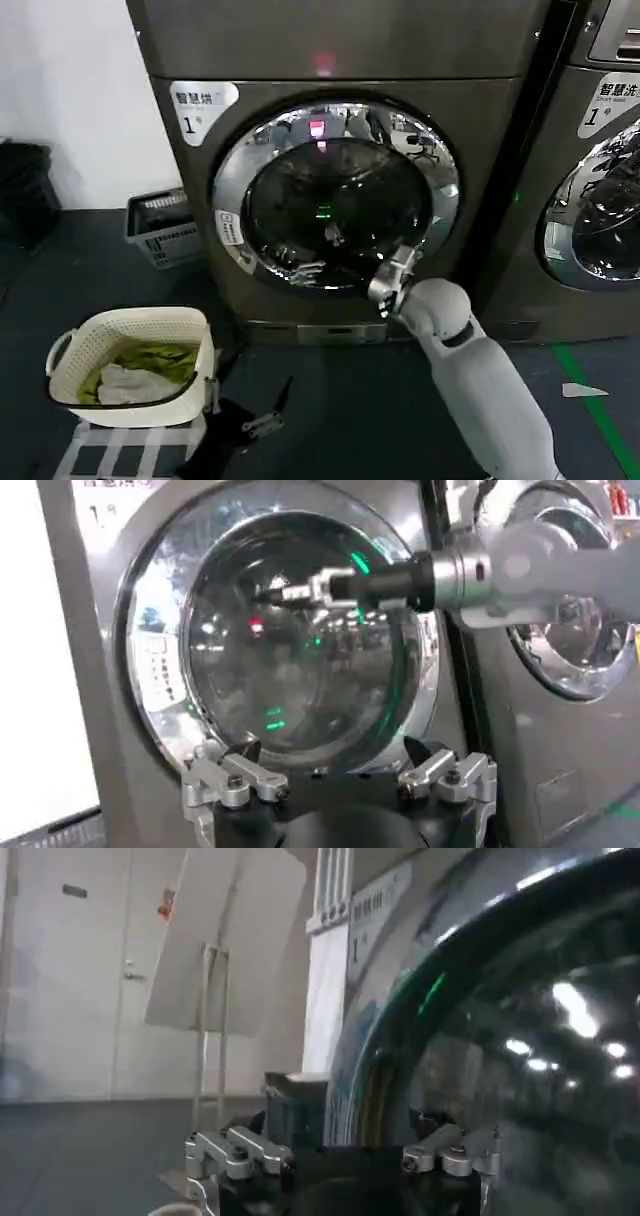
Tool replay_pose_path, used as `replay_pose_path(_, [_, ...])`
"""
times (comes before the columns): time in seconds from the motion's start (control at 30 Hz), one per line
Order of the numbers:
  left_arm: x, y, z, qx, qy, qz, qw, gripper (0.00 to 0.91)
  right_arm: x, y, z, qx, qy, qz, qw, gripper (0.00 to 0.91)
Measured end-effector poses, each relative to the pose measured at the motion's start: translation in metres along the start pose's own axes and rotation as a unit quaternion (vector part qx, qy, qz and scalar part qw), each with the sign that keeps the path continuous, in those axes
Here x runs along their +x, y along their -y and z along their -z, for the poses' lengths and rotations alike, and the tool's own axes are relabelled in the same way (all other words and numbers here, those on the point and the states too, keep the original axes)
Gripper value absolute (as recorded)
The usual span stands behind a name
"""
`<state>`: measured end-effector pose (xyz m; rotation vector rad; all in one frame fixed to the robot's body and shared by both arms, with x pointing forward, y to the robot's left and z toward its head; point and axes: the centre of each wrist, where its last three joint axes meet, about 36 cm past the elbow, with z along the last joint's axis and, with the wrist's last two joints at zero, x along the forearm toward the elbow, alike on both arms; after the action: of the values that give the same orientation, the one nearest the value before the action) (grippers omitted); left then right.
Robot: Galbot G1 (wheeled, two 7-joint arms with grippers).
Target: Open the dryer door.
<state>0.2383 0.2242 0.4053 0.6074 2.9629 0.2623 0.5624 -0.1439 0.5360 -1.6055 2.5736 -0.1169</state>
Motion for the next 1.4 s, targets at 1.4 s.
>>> replay_pose_path(1.4, [-0.001,0.009,0.005,0.016,-0.028,-0.014,0.999,0.907,-0.087,0.033,-0.023,0.013,-0.032,0.024,0.999,0.907])
